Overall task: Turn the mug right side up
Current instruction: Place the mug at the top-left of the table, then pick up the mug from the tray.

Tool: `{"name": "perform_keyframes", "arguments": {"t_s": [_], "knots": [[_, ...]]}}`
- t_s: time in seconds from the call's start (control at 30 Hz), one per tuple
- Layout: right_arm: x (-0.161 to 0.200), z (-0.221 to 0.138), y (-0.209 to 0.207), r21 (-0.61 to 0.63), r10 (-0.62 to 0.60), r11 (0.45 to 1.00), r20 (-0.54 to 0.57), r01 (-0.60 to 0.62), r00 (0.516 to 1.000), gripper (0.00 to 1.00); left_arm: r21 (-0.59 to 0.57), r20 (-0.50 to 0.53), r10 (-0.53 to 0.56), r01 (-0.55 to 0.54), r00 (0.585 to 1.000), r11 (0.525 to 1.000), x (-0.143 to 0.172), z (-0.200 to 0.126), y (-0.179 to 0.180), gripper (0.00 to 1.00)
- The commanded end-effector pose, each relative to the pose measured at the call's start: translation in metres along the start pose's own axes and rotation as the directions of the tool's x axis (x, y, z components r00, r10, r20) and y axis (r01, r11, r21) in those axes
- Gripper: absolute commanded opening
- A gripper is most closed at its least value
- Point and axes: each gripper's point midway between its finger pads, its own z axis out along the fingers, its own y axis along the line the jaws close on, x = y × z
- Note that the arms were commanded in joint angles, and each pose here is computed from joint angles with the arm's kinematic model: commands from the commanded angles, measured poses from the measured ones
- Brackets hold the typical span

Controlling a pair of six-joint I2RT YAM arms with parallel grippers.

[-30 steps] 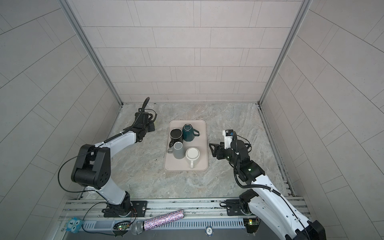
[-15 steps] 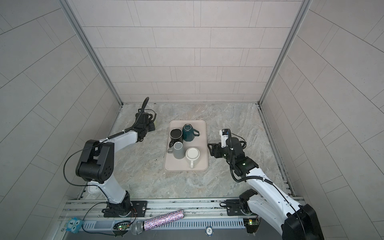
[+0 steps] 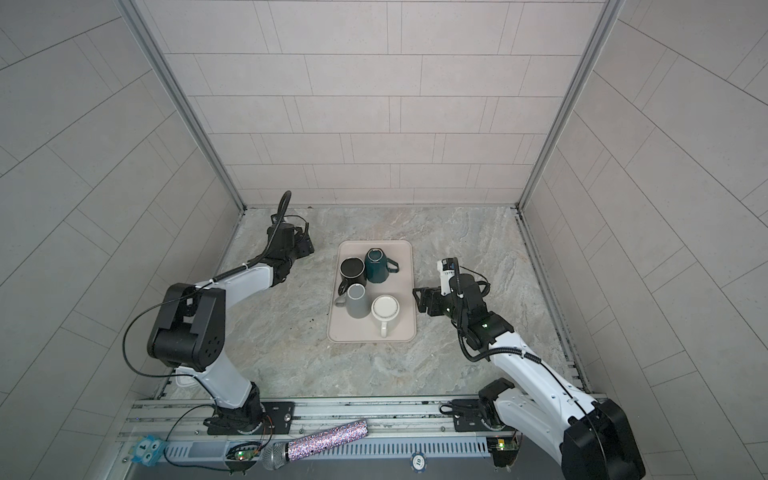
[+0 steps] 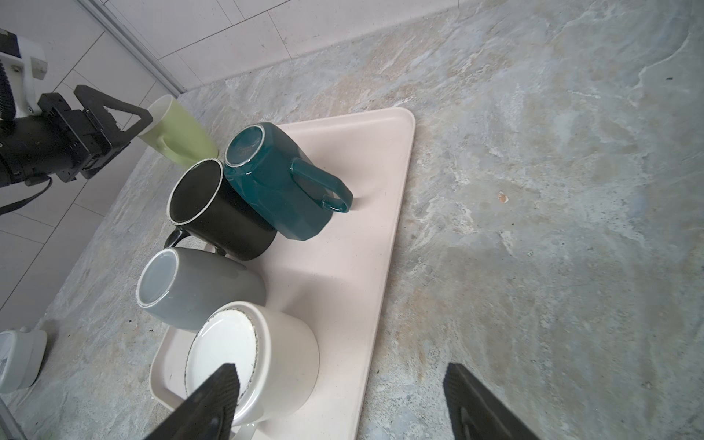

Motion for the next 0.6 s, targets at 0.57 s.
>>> {"name": "perform_keyframes", "arguments": {"t_s": [0.57], "knots": [[-0.014,-0.006,0.028,-0.055,-0.078,0.996,-0.106,0.072,0.991,0.85,0.074,0.084,0.031,-0.037,0.996,0.997,-0.014,-0.119,-0.03,1.0]]}}
